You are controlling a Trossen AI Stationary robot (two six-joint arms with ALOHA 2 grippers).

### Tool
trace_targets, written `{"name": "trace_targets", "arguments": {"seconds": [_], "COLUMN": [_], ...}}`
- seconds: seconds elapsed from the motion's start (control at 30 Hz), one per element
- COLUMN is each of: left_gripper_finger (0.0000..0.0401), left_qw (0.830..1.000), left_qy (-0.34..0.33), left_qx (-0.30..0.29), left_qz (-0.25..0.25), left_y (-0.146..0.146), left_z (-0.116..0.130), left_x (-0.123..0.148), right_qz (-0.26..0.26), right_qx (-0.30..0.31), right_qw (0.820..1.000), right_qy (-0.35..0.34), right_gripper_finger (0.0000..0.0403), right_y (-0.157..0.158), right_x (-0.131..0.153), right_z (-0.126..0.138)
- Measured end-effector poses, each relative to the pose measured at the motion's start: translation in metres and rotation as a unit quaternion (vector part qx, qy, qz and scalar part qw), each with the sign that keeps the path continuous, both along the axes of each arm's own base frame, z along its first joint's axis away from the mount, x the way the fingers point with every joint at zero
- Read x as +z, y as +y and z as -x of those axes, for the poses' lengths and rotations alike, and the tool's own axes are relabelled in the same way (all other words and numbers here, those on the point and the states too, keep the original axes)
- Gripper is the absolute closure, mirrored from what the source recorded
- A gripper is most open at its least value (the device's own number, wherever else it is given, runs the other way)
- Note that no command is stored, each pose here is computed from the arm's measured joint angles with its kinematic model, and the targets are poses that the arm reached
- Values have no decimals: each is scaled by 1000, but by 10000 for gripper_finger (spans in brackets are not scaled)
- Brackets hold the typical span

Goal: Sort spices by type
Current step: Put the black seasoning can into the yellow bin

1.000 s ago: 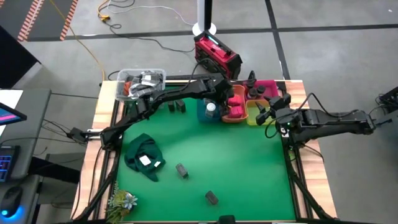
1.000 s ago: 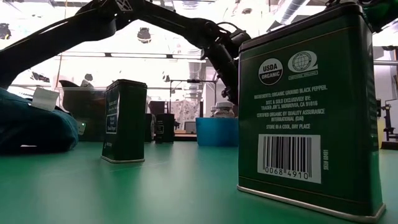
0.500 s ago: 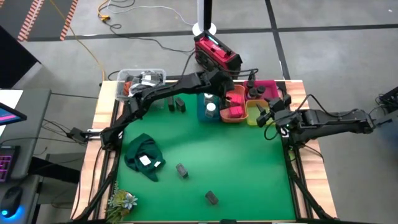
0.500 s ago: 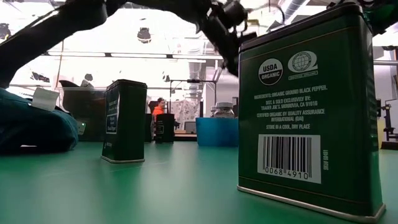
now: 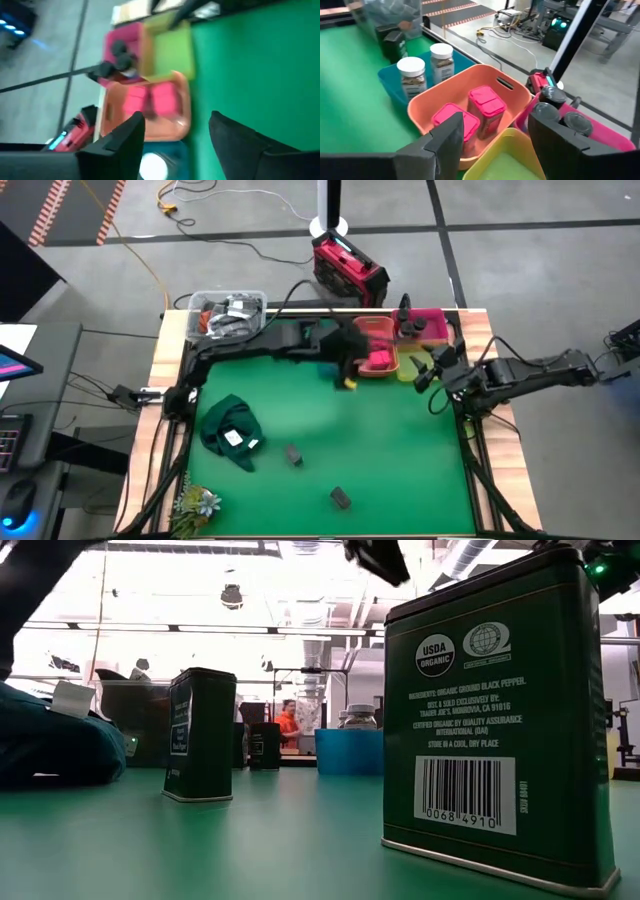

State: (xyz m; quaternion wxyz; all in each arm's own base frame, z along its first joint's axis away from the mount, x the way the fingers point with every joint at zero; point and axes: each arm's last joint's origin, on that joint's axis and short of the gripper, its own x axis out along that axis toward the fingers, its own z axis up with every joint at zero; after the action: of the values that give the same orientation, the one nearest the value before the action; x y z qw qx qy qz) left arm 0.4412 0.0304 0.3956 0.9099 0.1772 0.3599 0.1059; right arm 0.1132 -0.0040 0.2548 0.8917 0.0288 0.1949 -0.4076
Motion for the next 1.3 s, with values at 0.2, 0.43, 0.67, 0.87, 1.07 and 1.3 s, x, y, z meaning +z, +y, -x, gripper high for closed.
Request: {"name": "trace_targets", "arguments": {"seconds": [0.2,0.43,0.67,0.87,1.07,1.3], "left_gripper_finger": [217,220,220,220,220,220], "left_qw": [994,979,971,965,966,970], "left_qy": [96,196,236,253,243,207], "left_qx": [-38,-43,-46,-63,-91,-123], "left_qz": [40,25,9,1,-4,-27], "left_y": [-58,-106,-122,-140,-161,-178], "left_z": [29,40,35,38,42,40], "left_x": [-1,-37,-87,-110,-113,-110], "right_qz": [-3,-3,4,5,3,3], "right_qx": [15,12,15,13,12,12], "right_qw": [1000,1000,1000,1000,1000,1000], "right_qy": [-9,-18,-9,-9,-11,-8], "right_gripper_finger": [154,154,154,154,154,154], "right_y": [4,3,3,3,3,3], "right_x": [1,2,2,2,2,2], "right_z": [-1,-2,-2,-2,-2,-3]}}
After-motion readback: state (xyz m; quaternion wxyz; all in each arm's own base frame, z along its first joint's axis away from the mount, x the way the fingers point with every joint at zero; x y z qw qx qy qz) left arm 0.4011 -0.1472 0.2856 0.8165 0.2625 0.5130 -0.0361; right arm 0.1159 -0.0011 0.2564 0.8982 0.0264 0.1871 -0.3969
